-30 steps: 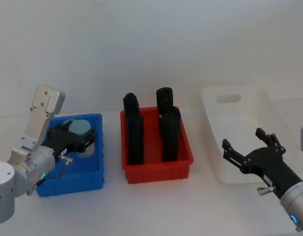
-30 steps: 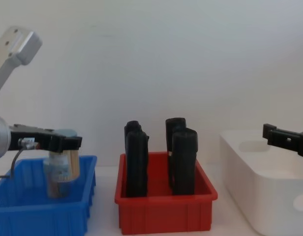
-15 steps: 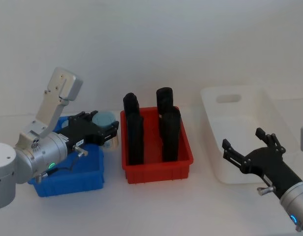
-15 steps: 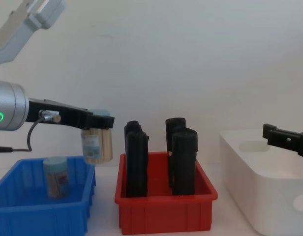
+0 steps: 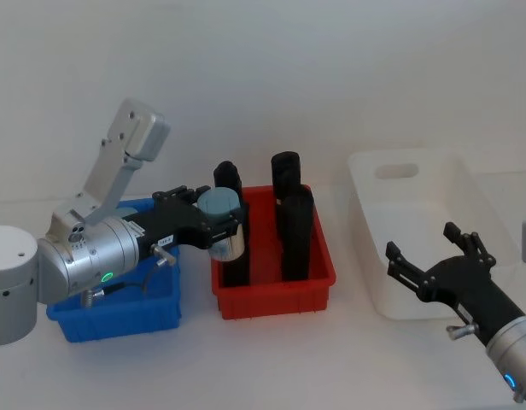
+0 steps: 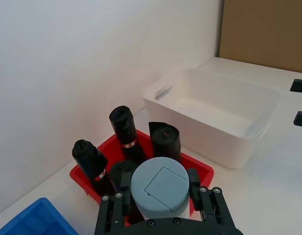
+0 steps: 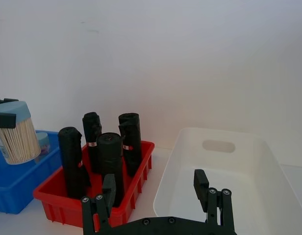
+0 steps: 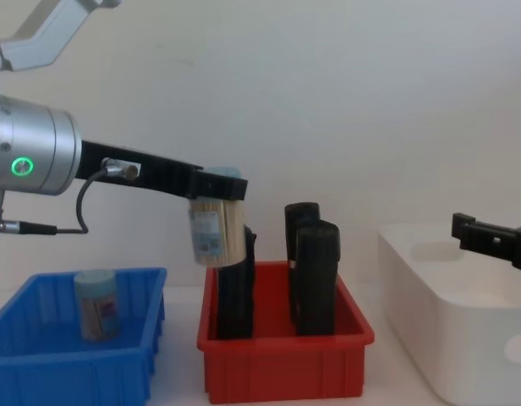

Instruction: Pick the cotton swabs from the blue box and place them into the white box.

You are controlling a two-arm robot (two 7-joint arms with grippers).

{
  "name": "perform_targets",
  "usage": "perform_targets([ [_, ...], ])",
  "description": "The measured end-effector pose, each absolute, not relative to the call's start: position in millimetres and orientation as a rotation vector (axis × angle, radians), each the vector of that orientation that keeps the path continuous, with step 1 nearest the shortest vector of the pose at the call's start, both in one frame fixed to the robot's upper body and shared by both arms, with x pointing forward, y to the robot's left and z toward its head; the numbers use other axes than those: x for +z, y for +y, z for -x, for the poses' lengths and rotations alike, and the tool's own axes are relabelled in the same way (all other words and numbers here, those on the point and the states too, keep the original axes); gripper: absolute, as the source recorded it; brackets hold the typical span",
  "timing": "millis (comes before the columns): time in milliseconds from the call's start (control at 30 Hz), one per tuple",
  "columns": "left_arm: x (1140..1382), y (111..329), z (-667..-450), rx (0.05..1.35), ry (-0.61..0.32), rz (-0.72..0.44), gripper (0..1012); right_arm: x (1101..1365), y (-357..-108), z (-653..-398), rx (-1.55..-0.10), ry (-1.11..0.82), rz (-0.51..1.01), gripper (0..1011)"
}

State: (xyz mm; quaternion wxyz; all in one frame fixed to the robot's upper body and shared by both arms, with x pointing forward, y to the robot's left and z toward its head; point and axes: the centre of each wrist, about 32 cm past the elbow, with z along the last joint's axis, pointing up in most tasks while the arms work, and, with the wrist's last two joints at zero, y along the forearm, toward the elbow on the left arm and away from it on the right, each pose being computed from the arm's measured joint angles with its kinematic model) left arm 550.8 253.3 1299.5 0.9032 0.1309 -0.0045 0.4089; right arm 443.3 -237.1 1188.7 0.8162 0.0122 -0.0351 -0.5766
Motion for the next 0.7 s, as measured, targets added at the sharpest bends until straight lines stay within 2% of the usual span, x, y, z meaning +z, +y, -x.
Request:
perform_targets([
  [700,1308.3,246.7,-551.5,0.77,-0.005,-0.259,686,1189.6,-237.1,-444.0,-1.195,-0.084,-0.021,1001],
])
